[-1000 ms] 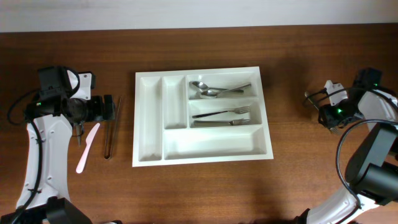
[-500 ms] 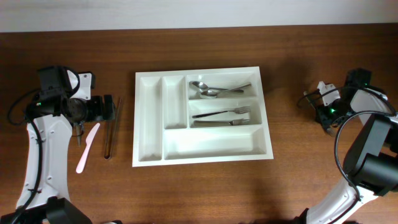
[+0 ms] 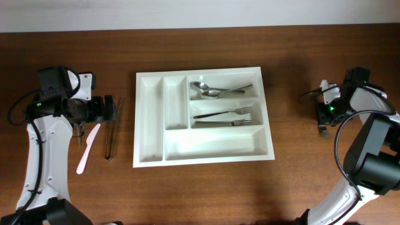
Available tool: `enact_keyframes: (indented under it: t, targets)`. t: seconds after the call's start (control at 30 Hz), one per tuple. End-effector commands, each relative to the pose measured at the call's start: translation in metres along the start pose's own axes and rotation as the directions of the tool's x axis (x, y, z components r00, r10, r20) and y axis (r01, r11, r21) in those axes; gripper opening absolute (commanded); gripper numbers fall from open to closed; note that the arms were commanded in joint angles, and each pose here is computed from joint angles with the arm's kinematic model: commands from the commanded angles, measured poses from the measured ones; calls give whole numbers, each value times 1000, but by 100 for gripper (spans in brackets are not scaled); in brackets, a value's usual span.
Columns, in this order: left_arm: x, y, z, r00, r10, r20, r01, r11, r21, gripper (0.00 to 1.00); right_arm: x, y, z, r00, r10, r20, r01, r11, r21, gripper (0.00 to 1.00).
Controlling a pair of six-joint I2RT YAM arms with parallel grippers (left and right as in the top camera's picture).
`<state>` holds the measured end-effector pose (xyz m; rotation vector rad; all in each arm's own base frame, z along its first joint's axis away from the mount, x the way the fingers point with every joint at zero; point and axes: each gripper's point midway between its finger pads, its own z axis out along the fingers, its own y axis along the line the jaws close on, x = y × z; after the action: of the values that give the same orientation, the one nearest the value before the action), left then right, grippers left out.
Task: Pack container
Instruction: 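Move the right gripper to the last fork and grasp its handle, then carry the fork with the right gripper into the middle-right compartment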
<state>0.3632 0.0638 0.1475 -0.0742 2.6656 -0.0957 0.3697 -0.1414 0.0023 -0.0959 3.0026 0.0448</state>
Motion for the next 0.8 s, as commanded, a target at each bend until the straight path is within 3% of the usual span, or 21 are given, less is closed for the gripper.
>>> enact_keyframes:
  t: [0.0, 0.33, 0.43, 0.67, 0.77]
  targets:
    - [-7, 3, -3, 1000, 13, 15, -13, 1000, -5, 99, -21, 8, -32, 990, 135, 38, -134, 990, -47, 4]
    - [-7, 3, -3, 1000, 13, 15, -13, 1000, -5, 99, -59, 87, -160, 885, 466, 2, -443, 843, -304, 4]
    - [-7, 3, -3, 1000, 13, 15, -13, 1000, -5, 99, -64, 125, -166, 855, 515, -63, -500, 787, -361, 4]
    - [-7, 3, -3, 1000, 13, 15, -13, 1000, -5, 99, -63, 236, -157, 616, 732, -291, -787, 554, -271, 4]
    - [-7, 3, -3, 1000, 13, 15, -13, 1000, -5, 99, -73, 276, -155, 581, 761, -288, -811, 511, -285, 4]
